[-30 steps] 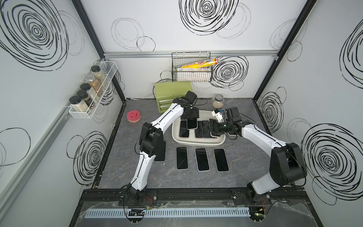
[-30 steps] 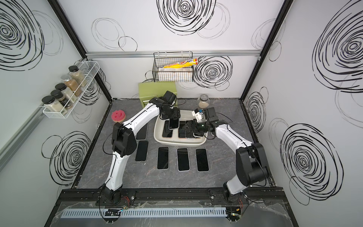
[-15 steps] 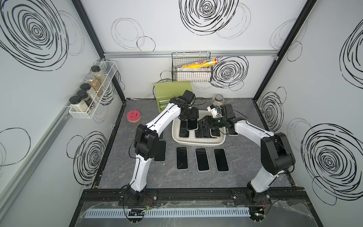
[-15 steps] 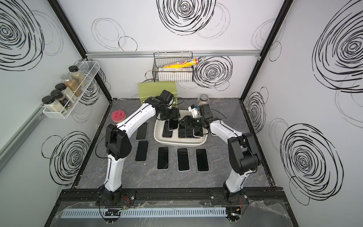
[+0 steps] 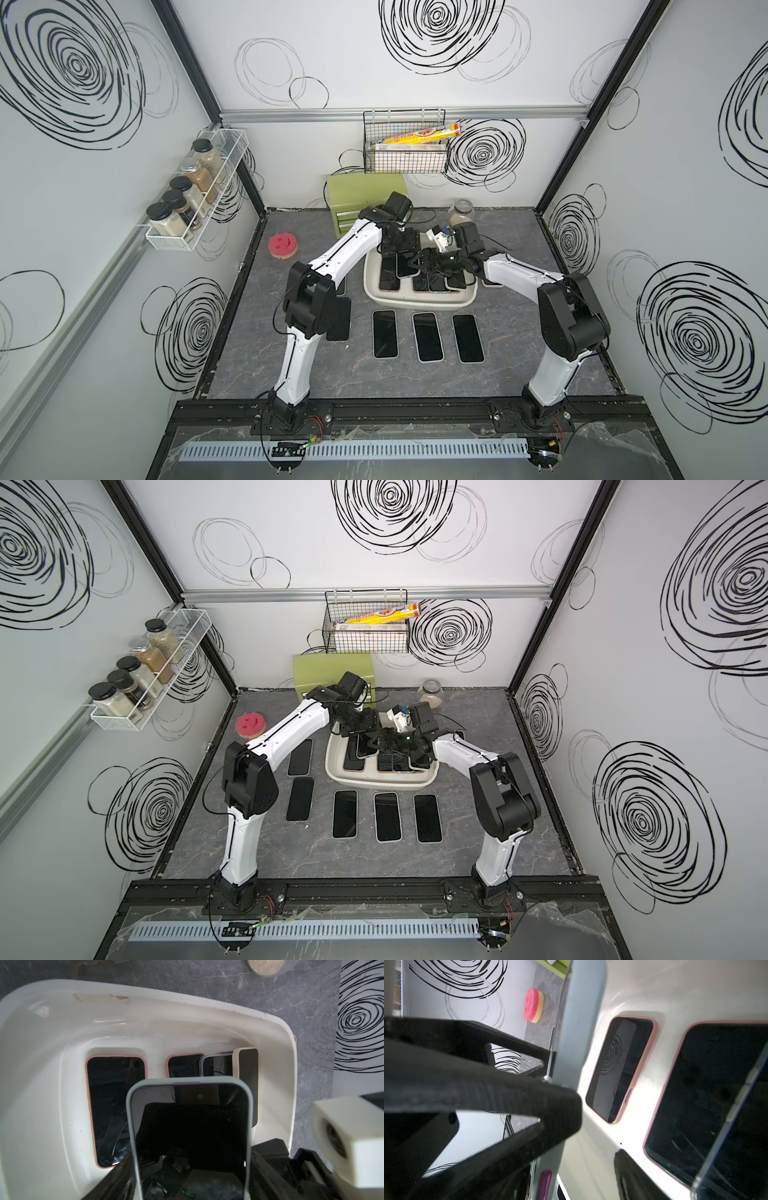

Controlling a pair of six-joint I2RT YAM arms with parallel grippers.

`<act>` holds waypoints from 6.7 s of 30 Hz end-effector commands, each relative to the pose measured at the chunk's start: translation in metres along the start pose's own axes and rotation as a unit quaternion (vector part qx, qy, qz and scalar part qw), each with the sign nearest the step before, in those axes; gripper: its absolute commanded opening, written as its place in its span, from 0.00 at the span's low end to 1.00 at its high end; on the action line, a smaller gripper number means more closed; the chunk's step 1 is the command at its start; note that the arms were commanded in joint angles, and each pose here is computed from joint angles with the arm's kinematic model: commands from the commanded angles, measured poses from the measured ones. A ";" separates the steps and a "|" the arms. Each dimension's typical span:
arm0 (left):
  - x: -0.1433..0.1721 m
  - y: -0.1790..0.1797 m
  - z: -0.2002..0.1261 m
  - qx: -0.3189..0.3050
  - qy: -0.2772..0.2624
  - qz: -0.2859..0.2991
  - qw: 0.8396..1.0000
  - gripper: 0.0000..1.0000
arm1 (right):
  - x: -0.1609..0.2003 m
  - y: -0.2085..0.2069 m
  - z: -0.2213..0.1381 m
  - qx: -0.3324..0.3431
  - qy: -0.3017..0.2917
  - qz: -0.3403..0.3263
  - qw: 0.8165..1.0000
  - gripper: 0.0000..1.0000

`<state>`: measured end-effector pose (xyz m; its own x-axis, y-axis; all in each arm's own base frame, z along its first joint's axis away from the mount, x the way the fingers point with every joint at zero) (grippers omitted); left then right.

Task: Take the phone out of the storage box
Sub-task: Pick up the phone from the storage box, then place the phone at the center of the board.

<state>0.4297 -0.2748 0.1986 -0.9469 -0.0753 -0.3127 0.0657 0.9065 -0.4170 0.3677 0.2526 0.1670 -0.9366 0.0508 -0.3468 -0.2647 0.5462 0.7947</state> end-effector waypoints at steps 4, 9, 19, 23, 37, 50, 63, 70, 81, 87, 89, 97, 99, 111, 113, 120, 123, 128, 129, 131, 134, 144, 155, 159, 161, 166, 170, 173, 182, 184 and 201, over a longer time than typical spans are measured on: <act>-0.005 -0.017 -0.027 0.051 -0.024 0.000 0.998 0.34 | -0.014 0.016 0.006 -0.057 -0.020 0.005 0.998 0.50; -0.001 -0.016 -0.025 0.061 -0.019 -0.010 0.998 0.34 | -0.017 0.019 0.009 -0.080 -0.025 0.017 0.996 0.26; -0.012 -0.003 -0.030 0.099 -0.025 -0.050 0.993 0.62 | -0.007 0.025 0.000 -0.091 -0.017 0.018 0.996 0.00; -0.027 -0.001 -0.039 0.113 -0.042 -0.061 0.991 0.99 | 0.000 0.029 -0.011 -0.074 -0.018 0.008 0.997 0.00; -0.058 0.009 -0.072 0.133 -0.097 -0.067 0.984 0.99 | -0.020 -0.023 -0.138 0.132 -0.092 -0.015 0.987 0.00; -0.018 0.026 -0.070 0.124 -0.075 -0.040 0.989 0.99 | -0.058 -0.093 -0.236 0.398 -0.087 -0.034 0.913 0.00; 0.033 0.051 -0.053 0.108 -0.013 -0.015 0.994 0.99 | -0.062 -0.176 -0.244 0.479 -0.025 0.003 0.878 0.00; 0.048 0.056 -0.045 0.110 0.006 -0.020 0.994 0.99 | -0.057 -0.206 -0.231 0.489 -0.005 0.015 0.872 0.00; 0.051 0.060 -0.038 0.097 0.016 -0.019 0.995 0.99 | -0.062 -0.234 -0.224 0.460 -0.005 0.028 0.888 0.00; 0.052 0.060 -0.036 0.083 0.018 -0.011 0.996 0.99 | -0.065 -0.244 -0.216 0.443 -0.004 0.027 0.896 0.00; 0.053 0.061 -0.034 0.080 0.021 -0.008 0.997 0.99 | -0.064 -0.245 -0.213 0.433 -0.003 0.025 0.901 0.00; 0.058 0.060 -0.028 0.073 0.029 0.001 0.997 0.99 | -0.047 -0.256 -0.212 0.420 0.001 0.037 0.907 0.00; 0.059 0.058 -0.027 0.073 0.029 0.004 0.997 0.99 | -0.046 -0.258 -0.215 0.417 -0.003 0.042 0.908 0.00; 0.064 0.059 -0.022 0.064 0.038 0.012 0.997 0.99 | -0.044 -0.276 -0.226 0.438 -0.003 0.073 0.896 0.28; 0.065 0.061 -0.022 0.061 0.039 0.011 0.997 0.99 | -0.044 -0.279 -0.227 0.438 -0.002 0.079 0.895 0.31; 0.067 0.063 -0.022 0.056 0.040 0.012 0.998 0.99 | -0.048 -0.290 -0.227 0.437 -0.002 0.095 0.894 0.35; 0.068 0.064 -0.022 0.053 0.040 0.013 0.998 0.99 | -0.052 -0.294 -0.229 0.442 -0.003 0.101 0.891 0.40; 0.071 0.067 -0.022 0.045 0.041 0.012 0.998 0.99 | -0.058 -0.301 -0.234 0.439 -0.010 0.116 0.891 0.47; 0.071 0.068 -0.022 0.044 0.041 0.012 0.998 0.99 | -0.059 -0.302 -0.235 0.439 -0.010 0.118 0.891 0.47; 0.072 0.069 -0.021 0.041 0.043 0.013 0.998 0.99 | -0.059 -0.305 -0.236 0.444 -0.009 0.124 0.887 0.50; 0.074 0.071 -0.019 0.037 0.045 0.013 0.998 0.99 | -0.060 -0.310 -0.230 0.430 -0.007 0.135 0.893 0.55; 0.082 0.076 -0.017 0.037 0.046 0.010 0.998 0.99 | -0.054 -0.316 -0.230 0.441 0.011 0.145 0.885 0.61; 0.092 0.081 -0.017 0.037 0.047 0.008 0.998 0.99 | -0.061 -0.325 -0.239 0.479 0.015 0.160 0.863 0.70; 0.094 0.082 -0.017 0.037 0.048 0.009 0.998 0.99 | -0.070 -0.331 -0.239 0.482 0.011 0.162 0.861 0.70; 0.095 0.083 -0.017 0.037 0.048 0.009 0.998 0.99 | -0.075 -0.334 -0.235 0.476 0.016 0.165 0.864 0.70; 0.092 0.081 -0.024 0.035 0.035 0.014 0.999 0.99 | -0.078 -0.335 -0.224 0.474 0.023 0.154 0.867 0.71; 0.086 0.075 -0.033 0.047 0.020 0.011 0.999 0.99 | -0.069 -0.337 -0.203 0.467 0.049 0.155 0.869 0.70; 0.082 0.070 -0.040 0.055 0.008 0.011 0.998 0.99 | -0.068 -0.332 -0.193 0.459 0.050 0.152 0.874 0.71; 0.076 0.066 -0.047 0.064 -0.011 0.008 0.998 0.99 | -0.062 -0.314 -0.160 0.428 0.080 0.127 0.891 0.70; 0.075 0.065 -0.047 0.066 -0.012 0.007 0.998 0.99 | -0.057 -0.313 -0.154 0.427 0.089 0.125 0.891 0.70; 0.056 0.050 -0.045 0.071 -0.046 0.024 0.996 0.99 | -0.117 -0.228 -0.233 0.506 -0.046 0.056 0.860 0.73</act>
<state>0.3483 -0.2038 0.1782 -0.9434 -0.0649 -0.3251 0.1136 0.8579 -0.5010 0.4925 -0.0725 0.0859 -0.9339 0.1934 -0.3006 0.1913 0.9808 0.0368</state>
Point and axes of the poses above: each gripper's point midway between its finger pads, its own z axis out along the fingers, its own y axis along the line the jaws close on, x = y × z, the point moved 5 cm from there along -z, back along the fingers
